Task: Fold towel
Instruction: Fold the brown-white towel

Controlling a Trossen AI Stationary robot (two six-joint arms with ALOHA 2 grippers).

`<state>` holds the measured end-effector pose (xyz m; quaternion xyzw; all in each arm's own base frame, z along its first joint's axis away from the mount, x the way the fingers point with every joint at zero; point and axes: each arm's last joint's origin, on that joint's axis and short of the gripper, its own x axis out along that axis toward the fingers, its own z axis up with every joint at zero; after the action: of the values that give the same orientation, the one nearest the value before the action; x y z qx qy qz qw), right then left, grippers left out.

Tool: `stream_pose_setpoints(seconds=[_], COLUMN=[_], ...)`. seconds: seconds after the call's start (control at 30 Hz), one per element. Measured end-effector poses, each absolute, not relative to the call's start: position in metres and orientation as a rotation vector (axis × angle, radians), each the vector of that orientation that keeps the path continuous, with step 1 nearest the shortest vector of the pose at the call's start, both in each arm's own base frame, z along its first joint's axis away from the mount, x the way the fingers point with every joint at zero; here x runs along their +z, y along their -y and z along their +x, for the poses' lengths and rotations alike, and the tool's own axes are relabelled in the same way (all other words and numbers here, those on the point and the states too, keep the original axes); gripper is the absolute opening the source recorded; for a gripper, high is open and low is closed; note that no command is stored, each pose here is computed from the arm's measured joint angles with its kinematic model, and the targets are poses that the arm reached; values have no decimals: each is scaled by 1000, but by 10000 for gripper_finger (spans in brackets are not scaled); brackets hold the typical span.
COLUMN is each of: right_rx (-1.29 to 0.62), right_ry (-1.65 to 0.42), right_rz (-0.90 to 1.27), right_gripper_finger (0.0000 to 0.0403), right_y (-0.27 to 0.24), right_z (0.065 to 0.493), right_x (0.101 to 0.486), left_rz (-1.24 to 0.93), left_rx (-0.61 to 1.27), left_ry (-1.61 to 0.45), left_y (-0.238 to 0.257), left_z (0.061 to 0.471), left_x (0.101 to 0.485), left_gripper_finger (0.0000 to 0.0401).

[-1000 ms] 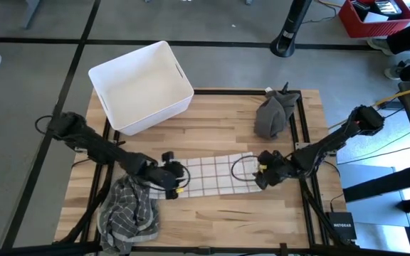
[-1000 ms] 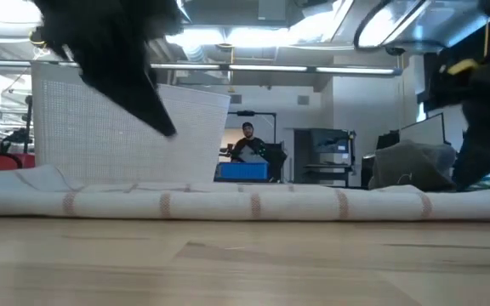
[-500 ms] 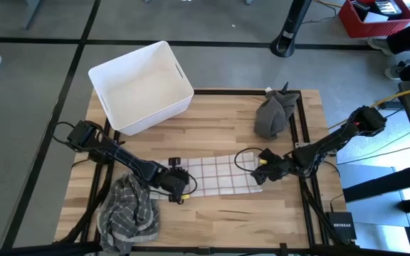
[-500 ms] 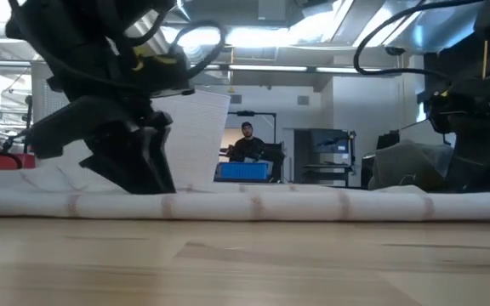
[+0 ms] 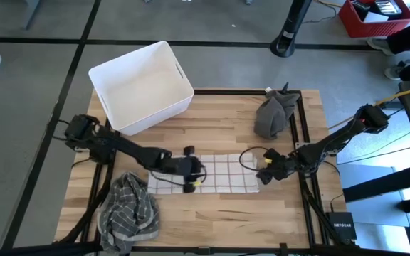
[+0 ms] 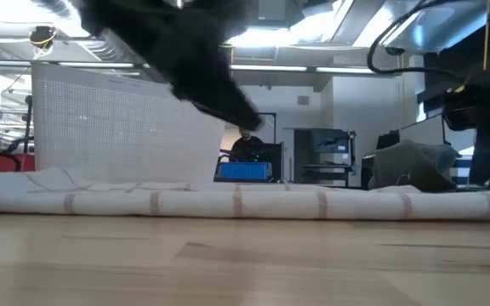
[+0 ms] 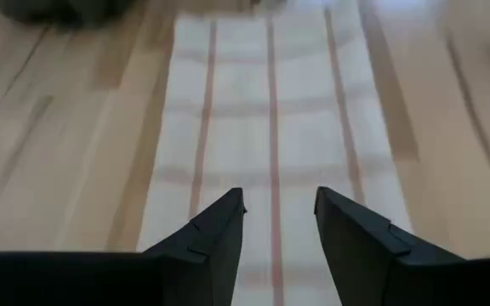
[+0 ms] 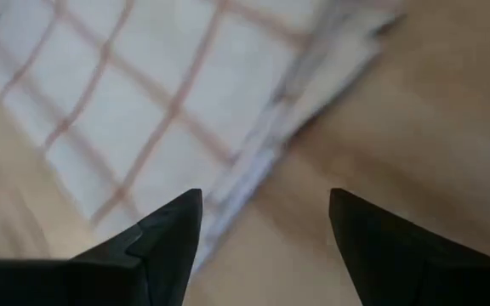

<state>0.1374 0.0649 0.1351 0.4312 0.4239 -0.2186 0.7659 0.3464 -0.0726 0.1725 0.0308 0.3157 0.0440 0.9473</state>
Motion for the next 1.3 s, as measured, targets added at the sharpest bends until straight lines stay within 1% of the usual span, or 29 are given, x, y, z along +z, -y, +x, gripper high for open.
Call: stream_pose_setpoints(seconds=[0.1,0.23,0.33,0.5,0.67,0.83,0.97,1.3], right_rx=[-507,-491,-485,-533,-533,-527,-533,-512], right_ry=[-898,-848,-815,-794,-776,-747,-734,-718], right_rz=[950,995,1058,1113,1123,1152,1151,1127], right_gripper_finger=[259,259,259,259,259,255,232,150], right_y=[-64,-65,-66,-65,-67,-69,-70,-73], right_z=[137,141,142,142,146,151,152,159], right_x=[135,132,125,113,109,107,105,99], left_rz=[14,-5,-10,-5,16,18,23,27], left_rx=[73,42,50,50,42,42,41,39], left_ry=[-587,-533,-569,-604,-601,-604,-605,-590], left_y=[62,56,55,59,62,60,59,59], left_z=[363,387,400,415,421,421,421,421], left_x=[153,138,120,93,83,83,82,82], left_gripper_finger=[141,141,141,141,141,141,141,141])
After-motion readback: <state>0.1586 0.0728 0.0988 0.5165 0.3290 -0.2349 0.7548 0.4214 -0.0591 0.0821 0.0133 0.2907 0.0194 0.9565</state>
